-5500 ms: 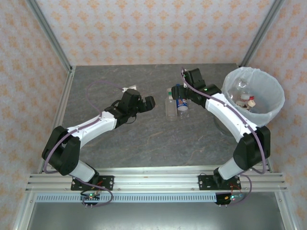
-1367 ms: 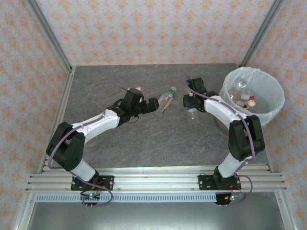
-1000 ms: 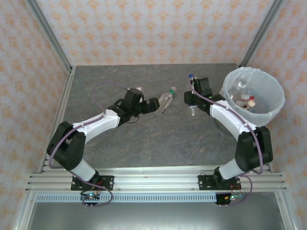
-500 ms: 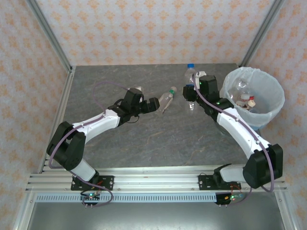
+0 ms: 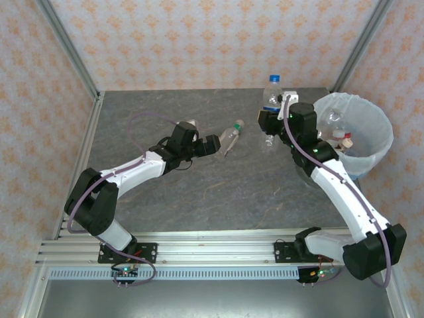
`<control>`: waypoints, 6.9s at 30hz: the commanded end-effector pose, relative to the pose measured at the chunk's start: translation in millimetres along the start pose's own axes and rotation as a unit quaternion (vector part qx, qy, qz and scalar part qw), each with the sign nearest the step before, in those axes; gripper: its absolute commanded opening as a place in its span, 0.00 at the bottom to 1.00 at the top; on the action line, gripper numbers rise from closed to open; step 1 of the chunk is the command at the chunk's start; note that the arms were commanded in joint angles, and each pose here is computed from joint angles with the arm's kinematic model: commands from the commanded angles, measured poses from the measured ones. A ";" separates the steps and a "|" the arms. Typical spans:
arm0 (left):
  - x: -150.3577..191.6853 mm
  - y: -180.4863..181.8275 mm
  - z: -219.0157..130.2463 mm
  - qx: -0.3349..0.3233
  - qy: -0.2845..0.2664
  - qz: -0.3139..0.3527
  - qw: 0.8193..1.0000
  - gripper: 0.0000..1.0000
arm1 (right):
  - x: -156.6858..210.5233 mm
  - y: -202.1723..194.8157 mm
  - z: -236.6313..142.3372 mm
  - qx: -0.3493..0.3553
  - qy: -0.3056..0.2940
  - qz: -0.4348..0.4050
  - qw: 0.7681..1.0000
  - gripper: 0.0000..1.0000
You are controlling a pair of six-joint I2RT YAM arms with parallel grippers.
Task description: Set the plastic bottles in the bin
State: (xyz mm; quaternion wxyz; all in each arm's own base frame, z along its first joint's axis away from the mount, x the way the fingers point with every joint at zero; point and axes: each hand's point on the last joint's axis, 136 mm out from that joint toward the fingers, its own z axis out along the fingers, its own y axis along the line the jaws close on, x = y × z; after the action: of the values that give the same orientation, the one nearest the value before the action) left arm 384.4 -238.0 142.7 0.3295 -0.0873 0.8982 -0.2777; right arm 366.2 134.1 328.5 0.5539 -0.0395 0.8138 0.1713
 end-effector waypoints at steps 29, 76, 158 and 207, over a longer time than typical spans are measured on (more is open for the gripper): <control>-17.8 -38.7 -4.7 0.092 -0.020 0.004 0.996 1.00 | -87.9 -127.0 -123.7 0.321 -0.122 -0.064 0.937 0.29; -26.5 -9.7 -32.3 0.036 -0.081 -0.021 0.996 1.00 | -49.2 -91.7 -52.8 0.160 -0.020 -0.032 0.986 0.88; -19.0 60.7 -28.2 -0.106 -0.074 -0.091 0.987 1.00 | 102.4 21.3 95.7 0.079 0.053 0.015 0.995 0.48; -54.8 94.3 -79.0 -0.179 -0.141 -0.068 0.971 1.00 | -29.5 -193.9 -94.7 0.327 -0.051 -0.006 0.944 0.75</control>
State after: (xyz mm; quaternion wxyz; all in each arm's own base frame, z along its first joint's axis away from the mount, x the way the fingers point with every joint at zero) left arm 376.9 -140.4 137.2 0.3661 -0.2288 0.8877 -0.1601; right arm 343.3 -70.9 354.6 0.5934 0.1383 0.7895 -0.0741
